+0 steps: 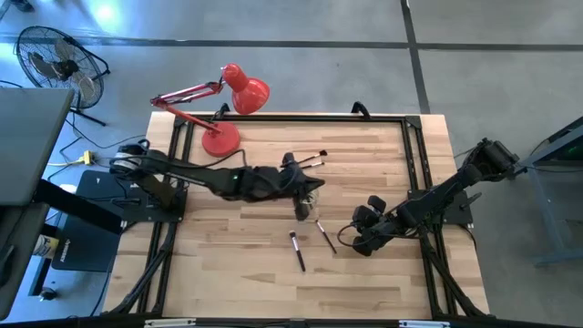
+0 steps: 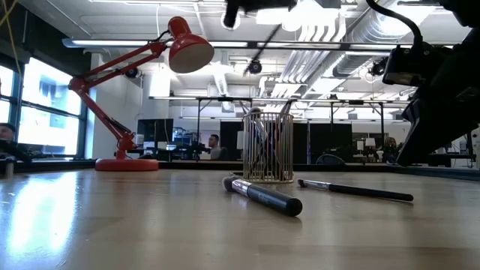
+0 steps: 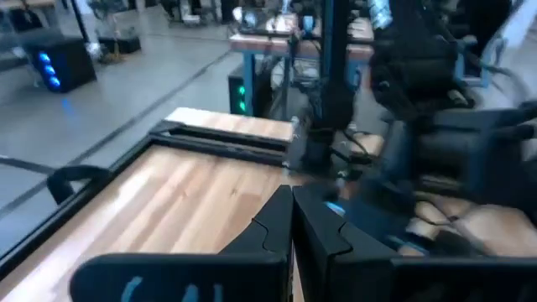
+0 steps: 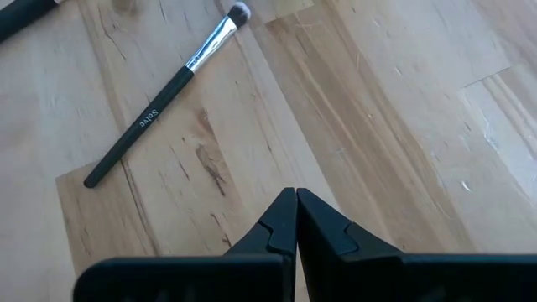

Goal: Put items in baskets/containers
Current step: Put the eyeshadow brush into the wire organizer

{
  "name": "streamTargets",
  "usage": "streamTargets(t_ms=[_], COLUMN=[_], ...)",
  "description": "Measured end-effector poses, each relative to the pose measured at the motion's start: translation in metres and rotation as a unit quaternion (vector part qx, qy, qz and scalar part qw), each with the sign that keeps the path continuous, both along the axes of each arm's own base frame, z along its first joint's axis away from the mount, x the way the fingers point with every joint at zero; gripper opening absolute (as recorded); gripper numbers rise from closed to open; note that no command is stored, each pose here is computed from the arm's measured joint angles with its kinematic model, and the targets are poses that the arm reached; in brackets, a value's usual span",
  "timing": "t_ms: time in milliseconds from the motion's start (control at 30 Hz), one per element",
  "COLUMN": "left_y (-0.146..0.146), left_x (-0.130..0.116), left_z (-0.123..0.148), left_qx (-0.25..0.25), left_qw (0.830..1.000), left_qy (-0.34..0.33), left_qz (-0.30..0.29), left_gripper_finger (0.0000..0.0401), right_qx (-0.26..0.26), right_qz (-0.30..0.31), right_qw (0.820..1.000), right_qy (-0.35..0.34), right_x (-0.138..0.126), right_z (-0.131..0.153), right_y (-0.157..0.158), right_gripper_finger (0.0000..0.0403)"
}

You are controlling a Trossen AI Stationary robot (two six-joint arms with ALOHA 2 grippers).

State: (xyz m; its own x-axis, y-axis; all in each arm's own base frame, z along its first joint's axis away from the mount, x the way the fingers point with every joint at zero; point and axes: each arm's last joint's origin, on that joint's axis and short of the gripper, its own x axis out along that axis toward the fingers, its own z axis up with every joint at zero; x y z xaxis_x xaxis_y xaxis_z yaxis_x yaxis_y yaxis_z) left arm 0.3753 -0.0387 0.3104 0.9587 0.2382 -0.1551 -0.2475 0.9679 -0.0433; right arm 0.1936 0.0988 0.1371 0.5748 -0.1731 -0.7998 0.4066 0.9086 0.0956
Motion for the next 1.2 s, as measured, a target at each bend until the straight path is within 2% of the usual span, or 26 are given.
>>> streamTargets(t_ms=[67, 233, 367, 467, 700, 900, 1100, 1200], left_y=[0.01, 0.032, 0.043, 0.046, 0.047, 0.047, 0.046, 0.046], left_x=[0.004, -0.007, -0.017, -0.023, -0.019, -0.013, -0.013, -0.013], left_z=[-0.012, -0.042, -0.065, -0.07, -0.088, -0.105, -0.109, -0.109], left_qx=[-0.004, -0.017, -0.025, -0.025, -0.027, -0.09, -0.088, -0.086], left_qw=[0.999, 0.994, 0.993, 0.99, 0.992, 0.99, 0.992, 0.993], left_qy=[-0.037, -0.104, -0.117, -0.137, -0.121, -0.102, -0.085, -0.084], left_qz=[0.002, 0.007, 0.018, 0.021, 0.019, 0.025, 0.018, 0.009], left_gripper_finger=[0.0, 0.0, 0.0, 0.0, 0.0, 0.0001, 0.0004, 0.0018], right_qx=[0.001, 0.003, 0.005, 0.003, -0.001, -0.002, -0.005, -0.005], right_qz=[0.0, 0.0, 0.0, -0.001, -0.004, -0.003, 0.0, 0.0], right_qw=[1.0, 1.0, 1.0, 1.0, 1.0, 1.0, 1.0, 1.0], right_qy=[0.0, -0.004, -0.007, -0.008, -0.01, -0.011, -0.01, -0.01], right_x=[0.0, 0.001, 0.001, 0.001, 0.001, 0.001, 0.001, 0.001], right_z=[0.0, 0.0, 0.001, 0.001, 0.001, 0.001, 0.001, 0.001], right_y=[0.0, 0.001, 0.001, 0.001, 0.0, 0.0, 0.0, 0.0], right_gripper_finger=[0.0004, 0.0001, 0.0004, 0.0002, 0.0004, 0.0002, 0.0002, 0.0002])
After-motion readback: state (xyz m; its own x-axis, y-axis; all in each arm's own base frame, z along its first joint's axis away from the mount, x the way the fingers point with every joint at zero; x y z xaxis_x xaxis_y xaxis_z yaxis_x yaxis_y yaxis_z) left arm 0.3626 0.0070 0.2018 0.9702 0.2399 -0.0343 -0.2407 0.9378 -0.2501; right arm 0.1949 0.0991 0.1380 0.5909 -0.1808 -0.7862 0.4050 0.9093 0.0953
